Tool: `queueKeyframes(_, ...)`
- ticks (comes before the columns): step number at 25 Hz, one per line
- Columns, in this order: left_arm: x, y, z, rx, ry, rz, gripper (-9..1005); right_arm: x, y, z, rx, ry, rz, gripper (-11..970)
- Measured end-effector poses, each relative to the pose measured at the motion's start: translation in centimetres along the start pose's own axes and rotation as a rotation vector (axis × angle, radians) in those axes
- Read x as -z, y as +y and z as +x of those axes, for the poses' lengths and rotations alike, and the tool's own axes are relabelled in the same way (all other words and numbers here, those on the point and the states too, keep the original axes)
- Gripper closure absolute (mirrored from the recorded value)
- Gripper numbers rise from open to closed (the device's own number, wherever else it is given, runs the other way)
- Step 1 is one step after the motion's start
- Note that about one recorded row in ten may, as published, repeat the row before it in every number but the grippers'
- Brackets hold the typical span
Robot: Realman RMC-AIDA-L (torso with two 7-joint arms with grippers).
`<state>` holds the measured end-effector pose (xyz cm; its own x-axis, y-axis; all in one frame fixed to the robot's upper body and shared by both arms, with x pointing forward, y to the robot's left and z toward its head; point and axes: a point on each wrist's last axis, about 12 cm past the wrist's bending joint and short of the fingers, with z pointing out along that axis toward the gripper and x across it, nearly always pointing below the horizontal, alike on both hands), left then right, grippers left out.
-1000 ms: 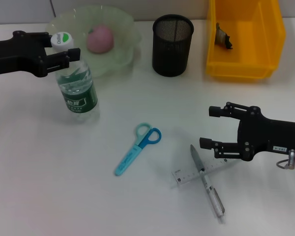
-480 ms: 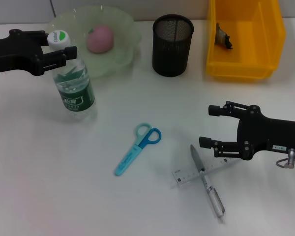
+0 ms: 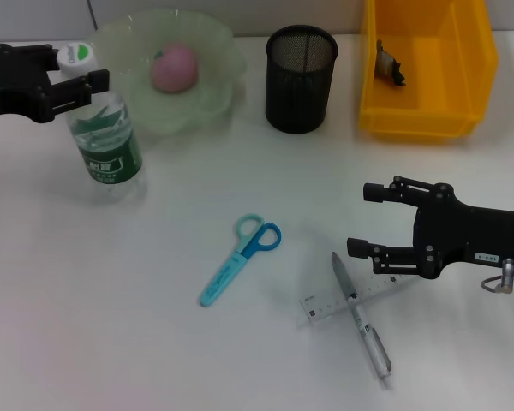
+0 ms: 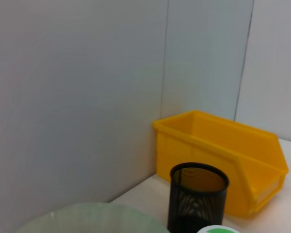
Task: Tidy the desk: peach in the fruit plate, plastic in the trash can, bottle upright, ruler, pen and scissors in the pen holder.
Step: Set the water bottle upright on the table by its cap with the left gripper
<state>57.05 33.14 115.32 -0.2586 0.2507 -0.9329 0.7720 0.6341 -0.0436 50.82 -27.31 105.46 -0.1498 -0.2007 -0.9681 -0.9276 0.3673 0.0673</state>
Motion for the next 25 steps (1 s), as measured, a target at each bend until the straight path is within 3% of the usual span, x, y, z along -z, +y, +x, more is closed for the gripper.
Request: queueKeyframes(25, 0.4, 1.8, 1.3, 0.023, 0.004, -0.187, 549, 0.0, -0.3, -0.1, 0.000, -0.006, 0.024, 128)
